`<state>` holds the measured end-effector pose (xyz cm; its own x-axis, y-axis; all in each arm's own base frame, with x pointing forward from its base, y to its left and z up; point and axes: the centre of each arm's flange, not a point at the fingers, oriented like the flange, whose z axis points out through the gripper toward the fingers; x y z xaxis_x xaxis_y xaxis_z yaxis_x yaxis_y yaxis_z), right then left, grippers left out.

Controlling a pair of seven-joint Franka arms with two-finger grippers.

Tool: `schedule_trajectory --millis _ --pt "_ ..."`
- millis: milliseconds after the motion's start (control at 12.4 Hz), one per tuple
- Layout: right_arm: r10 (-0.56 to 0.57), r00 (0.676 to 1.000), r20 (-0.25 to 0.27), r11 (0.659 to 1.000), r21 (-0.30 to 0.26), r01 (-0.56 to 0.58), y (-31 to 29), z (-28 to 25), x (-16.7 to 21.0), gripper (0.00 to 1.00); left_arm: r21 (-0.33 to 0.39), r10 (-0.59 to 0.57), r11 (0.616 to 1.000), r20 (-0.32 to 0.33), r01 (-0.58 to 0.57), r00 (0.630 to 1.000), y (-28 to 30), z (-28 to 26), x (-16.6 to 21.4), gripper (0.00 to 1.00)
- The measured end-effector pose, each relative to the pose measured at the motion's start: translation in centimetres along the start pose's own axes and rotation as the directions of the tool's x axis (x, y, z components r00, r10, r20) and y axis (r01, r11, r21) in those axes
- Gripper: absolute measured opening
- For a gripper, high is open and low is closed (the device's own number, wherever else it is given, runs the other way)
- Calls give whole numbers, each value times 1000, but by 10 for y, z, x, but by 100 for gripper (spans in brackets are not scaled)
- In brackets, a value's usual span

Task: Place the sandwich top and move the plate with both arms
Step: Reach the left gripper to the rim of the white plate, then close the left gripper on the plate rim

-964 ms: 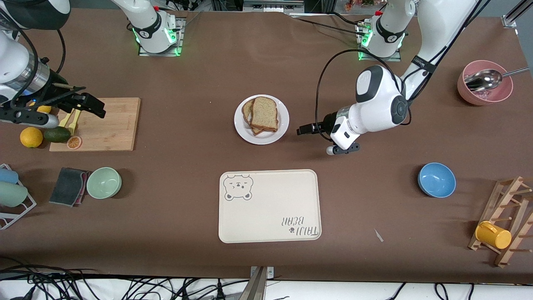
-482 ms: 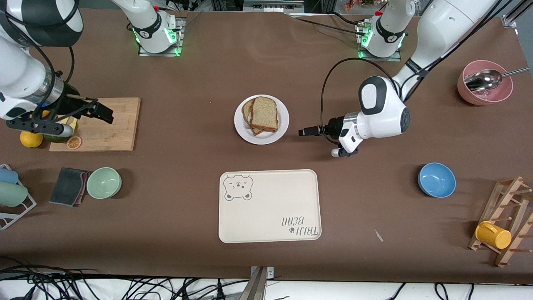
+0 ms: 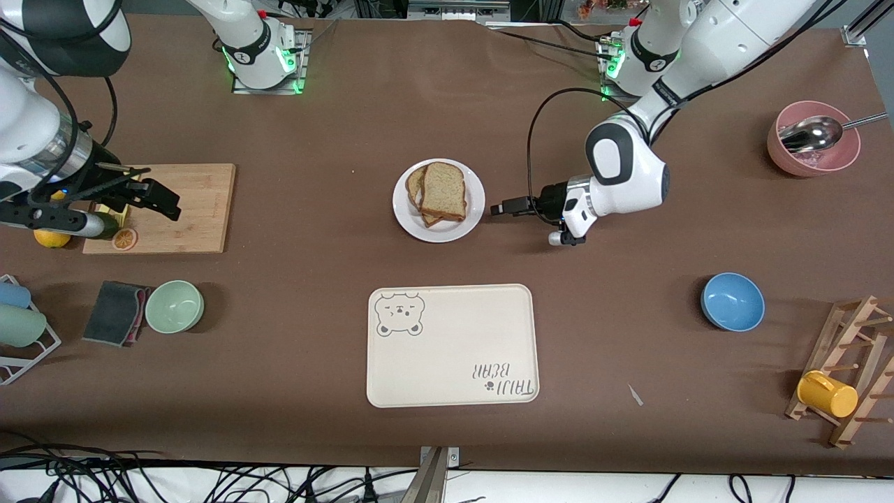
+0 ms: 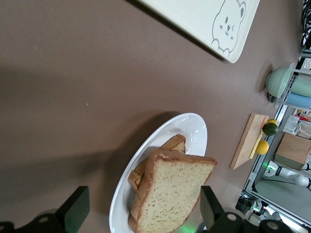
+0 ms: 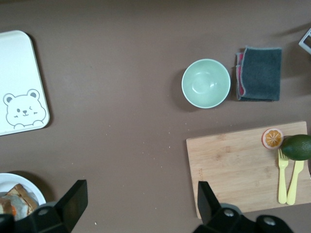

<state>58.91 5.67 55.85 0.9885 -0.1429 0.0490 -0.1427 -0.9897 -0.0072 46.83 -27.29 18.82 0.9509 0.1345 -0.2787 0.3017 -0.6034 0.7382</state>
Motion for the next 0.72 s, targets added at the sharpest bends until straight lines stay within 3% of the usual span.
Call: schedule_trajectory --millis 402,723 --pt "-17 999 -34 999 -31 16 -1 -16 -5 100 -26 49 998 -66 -51 997 -2 48 -53 100" --pt "-22 999 -25 999 -33 21 -5 -13 -6 100 -47 99 993 -97 -104 990 -25 55 -59 100"
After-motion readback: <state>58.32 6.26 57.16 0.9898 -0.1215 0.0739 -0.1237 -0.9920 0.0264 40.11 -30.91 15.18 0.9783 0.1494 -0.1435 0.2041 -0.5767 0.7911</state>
